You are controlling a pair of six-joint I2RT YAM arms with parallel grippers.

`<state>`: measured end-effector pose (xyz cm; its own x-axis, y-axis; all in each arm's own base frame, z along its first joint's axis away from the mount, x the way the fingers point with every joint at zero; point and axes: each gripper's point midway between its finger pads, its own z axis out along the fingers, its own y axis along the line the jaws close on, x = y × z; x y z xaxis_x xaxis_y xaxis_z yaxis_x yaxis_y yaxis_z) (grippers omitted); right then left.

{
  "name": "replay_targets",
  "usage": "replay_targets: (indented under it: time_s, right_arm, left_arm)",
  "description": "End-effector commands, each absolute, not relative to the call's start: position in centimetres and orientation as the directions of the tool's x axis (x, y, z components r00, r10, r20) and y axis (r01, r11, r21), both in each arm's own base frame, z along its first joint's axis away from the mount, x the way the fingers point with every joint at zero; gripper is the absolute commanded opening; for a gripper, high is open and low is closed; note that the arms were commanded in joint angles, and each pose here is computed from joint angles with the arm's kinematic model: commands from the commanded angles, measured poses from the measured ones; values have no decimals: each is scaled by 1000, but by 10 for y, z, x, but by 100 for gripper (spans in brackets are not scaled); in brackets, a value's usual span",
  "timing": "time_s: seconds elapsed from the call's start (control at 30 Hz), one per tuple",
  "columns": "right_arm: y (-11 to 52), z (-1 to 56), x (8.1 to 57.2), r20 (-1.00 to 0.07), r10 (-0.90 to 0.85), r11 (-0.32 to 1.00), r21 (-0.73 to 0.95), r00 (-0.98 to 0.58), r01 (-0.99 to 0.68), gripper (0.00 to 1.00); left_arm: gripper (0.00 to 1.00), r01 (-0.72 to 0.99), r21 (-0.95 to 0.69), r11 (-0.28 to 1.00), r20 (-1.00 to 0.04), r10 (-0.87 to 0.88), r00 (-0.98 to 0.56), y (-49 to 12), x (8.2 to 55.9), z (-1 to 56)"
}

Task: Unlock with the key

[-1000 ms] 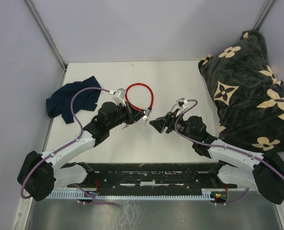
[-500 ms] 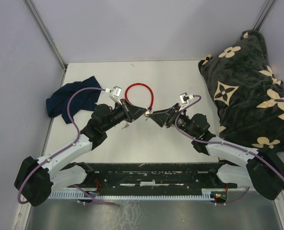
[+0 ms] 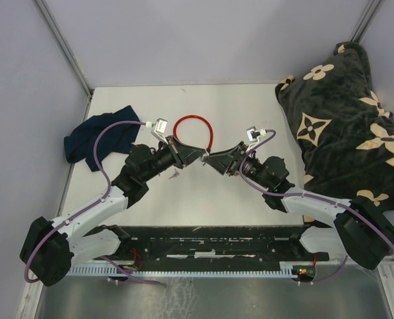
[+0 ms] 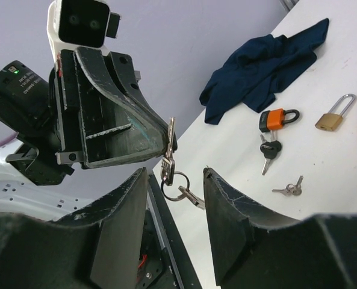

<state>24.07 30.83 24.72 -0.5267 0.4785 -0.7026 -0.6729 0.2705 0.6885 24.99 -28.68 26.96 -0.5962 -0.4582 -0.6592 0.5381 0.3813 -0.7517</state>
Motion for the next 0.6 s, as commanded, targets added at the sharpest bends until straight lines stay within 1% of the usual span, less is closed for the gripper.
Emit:
replay_targets:
  time_s: [0.0, 0.13, 0.27, 0.4, 0.57]
  right_arm:
    - [309, 290, 237, -704, 533, 187, 639, -469, -746, 50]
    - [310, 291, 237, -702, 533, 179, 639, -472, -748, 49]
    - [310, 292, 236, -700, 535, 172, 639, -473, -750, 44]
    - [310, 291, 235, -701, 533, 169, 637, -474, -752, 34]
    - [311, 289, 235, -701, 530, 169, 639, -477, -751, 18]
  left_arm:
    - [3, 565, -756, 331, -649, -489, -582, -287, 248, 286]
    - [3, 562, -759, 328, -645, -493, -584, -287, 248, 286]
    - [3, 554, -764, 329, -640, -497, -586, -287, 248, 285]
    - [3, 549, -770, 326, -633, -499, -591, -287, 249, 283]
    - [3, 545, -780, 308, -619, -510, -598, -288, 248, 284]
